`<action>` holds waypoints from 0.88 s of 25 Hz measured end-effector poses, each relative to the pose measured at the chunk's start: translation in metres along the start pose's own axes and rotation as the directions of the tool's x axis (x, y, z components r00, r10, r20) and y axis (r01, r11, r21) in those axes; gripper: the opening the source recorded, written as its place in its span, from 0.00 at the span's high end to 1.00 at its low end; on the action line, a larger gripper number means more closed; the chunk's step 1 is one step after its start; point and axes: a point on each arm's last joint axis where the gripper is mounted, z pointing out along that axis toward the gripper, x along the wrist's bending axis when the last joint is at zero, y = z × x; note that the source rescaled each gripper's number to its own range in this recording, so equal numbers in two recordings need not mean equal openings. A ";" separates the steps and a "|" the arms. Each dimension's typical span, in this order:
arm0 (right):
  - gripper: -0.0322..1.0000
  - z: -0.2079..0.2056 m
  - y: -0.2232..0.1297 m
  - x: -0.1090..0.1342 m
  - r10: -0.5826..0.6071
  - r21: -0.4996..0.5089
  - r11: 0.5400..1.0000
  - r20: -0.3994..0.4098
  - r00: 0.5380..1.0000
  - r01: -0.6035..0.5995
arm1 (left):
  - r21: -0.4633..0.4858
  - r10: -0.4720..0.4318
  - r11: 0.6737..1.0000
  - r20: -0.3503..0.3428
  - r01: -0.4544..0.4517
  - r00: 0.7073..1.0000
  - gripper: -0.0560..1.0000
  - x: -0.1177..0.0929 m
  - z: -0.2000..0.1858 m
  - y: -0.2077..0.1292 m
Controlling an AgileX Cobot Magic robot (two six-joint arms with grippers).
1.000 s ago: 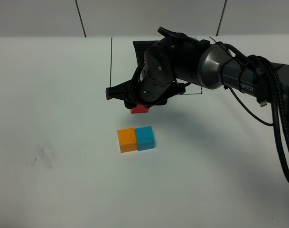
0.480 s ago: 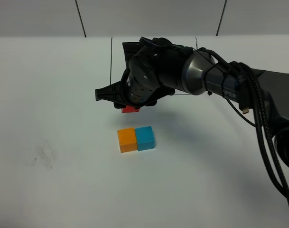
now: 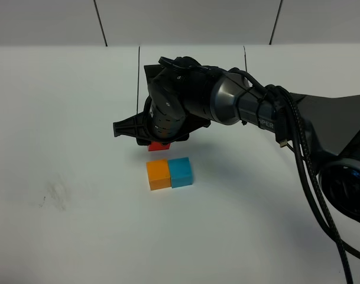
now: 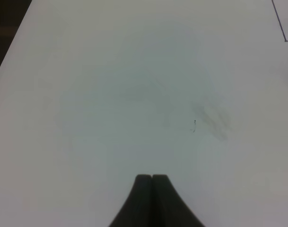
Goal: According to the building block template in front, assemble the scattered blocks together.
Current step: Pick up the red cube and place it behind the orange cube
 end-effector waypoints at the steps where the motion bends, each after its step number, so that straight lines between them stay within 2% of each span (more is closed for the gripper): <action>1: 0.55 0.001 -0.001 0.000 -0.001 0.003 1.000 0.002 1.000 0.001 | 0.000 0.000 1.000 0.000 0.000 1.000 0.95 0.000 0.000 0.000; 22: 0.55 0.004 -0.009 0.009 -0.021 0.019 1.000 0.002 1.000 0.021 | 0.000 0.000 1.000 0.000 0.000 1.000 0.95 0.000 0.000 0.000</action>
